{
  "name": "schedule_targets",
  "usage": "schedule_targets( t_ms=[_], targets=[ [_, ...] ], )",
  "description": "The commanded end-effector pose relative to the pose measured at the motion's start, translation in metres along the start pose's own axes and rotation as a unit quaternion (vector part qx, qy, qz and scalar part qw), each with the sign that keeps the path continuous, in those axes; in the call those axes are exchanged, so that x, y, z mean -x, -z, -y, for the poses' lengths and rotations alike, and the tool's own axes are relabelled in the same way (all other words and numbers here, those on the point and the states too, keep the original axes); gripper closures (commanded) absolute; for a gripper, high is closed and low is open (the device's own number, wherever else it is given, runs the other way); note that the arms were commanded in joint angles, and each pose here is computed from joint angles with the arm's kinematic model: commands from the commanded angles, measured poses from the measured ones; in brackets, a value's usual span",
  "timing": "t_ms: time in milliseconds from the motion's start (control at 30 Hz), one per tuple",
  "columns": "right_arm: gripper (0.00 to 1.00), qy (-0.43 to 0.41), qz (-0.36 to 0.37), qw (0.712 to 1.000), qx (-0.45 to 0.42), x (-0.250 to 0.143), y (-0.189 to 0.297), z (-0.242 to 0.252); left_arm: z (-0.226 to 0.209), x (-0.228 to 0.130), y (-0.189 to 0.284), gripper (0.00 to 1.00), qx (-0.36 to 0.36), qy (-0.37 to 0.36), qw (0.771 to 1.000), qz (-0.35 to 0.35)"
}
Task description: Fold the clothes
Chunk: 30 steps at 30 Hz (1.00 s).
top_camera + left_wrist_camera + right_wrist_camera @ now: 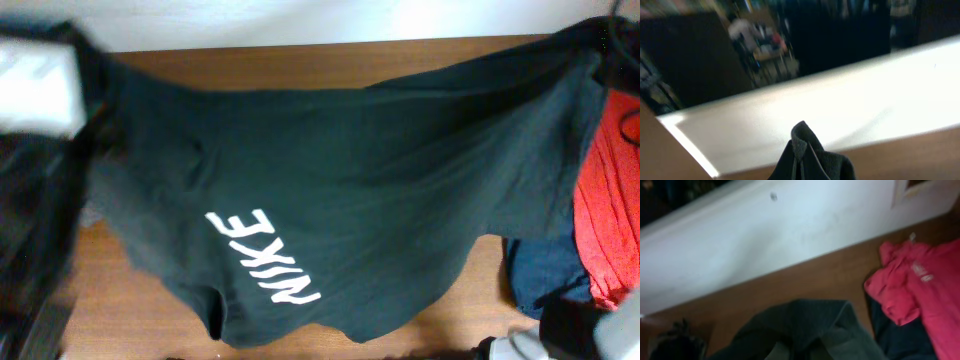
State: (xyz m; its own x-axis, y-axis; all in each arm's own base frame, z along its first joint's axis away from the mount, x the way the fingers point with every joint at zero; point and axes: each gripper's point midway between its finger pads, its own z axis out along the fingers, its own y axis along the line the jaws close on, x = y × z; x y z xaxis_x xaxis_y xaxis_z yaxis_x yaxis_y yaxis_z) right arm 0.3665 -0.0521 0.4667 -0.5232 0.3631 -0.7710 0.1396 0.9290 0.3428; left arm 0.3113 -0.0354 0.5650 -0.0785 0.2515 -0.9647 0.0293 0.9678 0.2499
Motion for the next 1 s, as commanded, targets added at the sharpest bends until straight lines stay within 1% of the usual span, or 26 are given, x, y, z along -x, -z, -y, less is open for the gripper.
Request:
schedule_targets(
  t_ms=[0, 33, 67, 100, 133, 200, 233, 267, 300, 333, 367, 400, 433, 467, 500, 533, 600, 633, 733, 767, 800, 833, 867, 900, 933, 967],
  targets=[
    [0.96, -0.013, -0.080, 0.997, 0.004, -0.020, -0.075, 0.005, 0.039, -0.058, -0.100, 1.00, -0.032, -0.031, 0.994, -0.098],
    [0.96, -0.015, -0.105, 0.994, 0.004, -0.028, -0.104, 0.008, 0.053, -0.078, -0.129, 1.00, -0.045, -0.036, 0.991, -0.122],
    [0.96, -0.017, -0.125, 0.992, 0.003, -0.035, -0.129, 0.011, 0.060, -0.092, -0.146, 1.00, -0.048, -0.040, 0.989, -0.137],
    [0.96, -0.019, -0.141, 0.990, 0.003, -0.042, -0.151, 0.014, 0.074, -0.119, -0.180, 1.00, -0.055, -0.046, 0.984, -0.164],
    [0.96, -0.021, -0.164, 0.986, 0.002, -0.055, -0.189, 0.019, 0.090, -0.152, -0.216, 1.00, -0.061, -0.051, 0.979, -0.189],
    [0.96, -0.027, -0.175, 0.984, 0.001, -0.064, -0.221, 0.024, 0.107, -0.186, -0.253, 1.00, -0.063, -0.051, 0.975, -0.207],
    [0.96, -0.030, -0.178, 0.984, 0.005, -0.071, -0.253, 0.028, 0.116, -0.205, -0.273, 1.00, -0.062, -0.042, 0.974, -0.213],
    [0.96, -0.028, -0.173, 0.985, 0.007, -0.072, -0.271, 0.032, 0.123, -0.219, -0.288, 0.98, -0.060, -0.033, 0.974, -0.214],
    [0.93, -0.024, -0.167, 0.986, 0.009, -0.072, -0.284, 0.034, 0.128, -0.233, -0.302, 0.96, -0.054, -0.020, 0.975, -0.216],
    [0.81, -0.021, -0.158, 0.987, 0.016, -0.072, -0.302, 0.036, 0.132, -0.247, -0.315, 0.92, -0.048, -0.009, 0.975, -0.218],
    [0.56, -0.017, -0.145, 0.989, 0.023, -0.067, -0.308, 0.038, 0.129, -0.256, -0.322, 0.89, -0.034, -0.007, 0.974, -0.225],
    [0.52, -0.017, -0.143, 0.989, 0.021, -0.065, -0.308, 0.040, 0.127, -0.257, -0.322, 0.86, -0.028, -0.008, 0.974, -0.226],
    [0.36, -0.019, -0.133, 0.991, 0.019, -0.058, -0.304, 0.044, 0.117, -0.255, -0.321, 0.62, -0.009, -0.013, 0.973, -0.230],
    [0.32, -0.020, -0.129, 0.991, 0.017, -0.054, -0.300, 0.048, 0.109, -0.248, -0.316, 0.56, 0.002, -0.015, 0.973, -0.231],
    [0.28, -0.024, -0.127, 0.992, 0.011, -0.049, -0.291, 0.054, 0.099, -0.240, -0.311, 0.54, 0.017, -0.017, 0.972, -0.232],
    [0.27, -0.027, -0.128, 0.991, 0.009, -0.049, -0.287, 0.057, 0.094, -0.233, -0.307, 0.49, 0.023, -0.018, 0.972, -0.233],
    [0.26, -0.042, -0.138, 0.990, -0.005, -0.048, -0.270, 0.071, 0.079, -0.210, -0.293, 0.06, 0.031, -0.020, 0.972, -0.230],
    [0.25, -0.051, -0.149, 0.987, -0.015, -0.052, -0.261, 0.079, 0.072, -0.197, -0.284, 0.04, 0.032, -0.019, 0.973, -0.228],
    [0.24, -0.080, -0.187, 0.978, -0.038, -0.067, -0.243, 0.099, 0.067, -0.174, -0.257, 0.04, 0.011, -0.015, 0.972, -0.234],
    [0.24, -0.088, -0.202, 0.974, -0.044, -0.074, -0.239, 0.103, 0.072, -0.172, -0.247, 0.04, -0.011, -0.014, 0.970, -0.242],
    [0.24, -0.099, -0.221, 0.969, -0.052, -0.083, -0.233, 0.109, 0.081, -0.174, -0.235, 0.06, -0.045, -0.010, 0.965, -0.259],
    [0.25, -0.093, -0.243, 0.964, -0.055, -0.092, -0.227, 0.112, 0.097, -0.183, -0.219, 0.16, -0.097, -0.004, 0.953, -0.287],
    [0.25, -0.085, -0.249, 0.963, -0.053, -0.095, -0.226, 0.112, 0.107, -0.192, -0.210, 0.23, -0.126, 0.001, 0.943, -0.307],
    [0.25, -0.075, -0.260, 0.961, -0.051, -0.100, -0.223, 0.112, 0.119, -0.203, -0.198, 0.32, -0.160, 0.008, 0.929, -0.334],
    [0.26, -0.071, -0.266, 0.960, -0.050, -0.102, -0.222, 0.111, 0.128, -0.217, -0.189, 0.51, -0.184, 0.012, 0.913, -0.363],
    [0.27, -0.068, -0.272, 0.959, -0.050, -0.105, -0.220, 0.111, 0.133, -0.231, -0.182, 0.58, -0.197, 0.014, 0.899, -0.390]
  ],
)
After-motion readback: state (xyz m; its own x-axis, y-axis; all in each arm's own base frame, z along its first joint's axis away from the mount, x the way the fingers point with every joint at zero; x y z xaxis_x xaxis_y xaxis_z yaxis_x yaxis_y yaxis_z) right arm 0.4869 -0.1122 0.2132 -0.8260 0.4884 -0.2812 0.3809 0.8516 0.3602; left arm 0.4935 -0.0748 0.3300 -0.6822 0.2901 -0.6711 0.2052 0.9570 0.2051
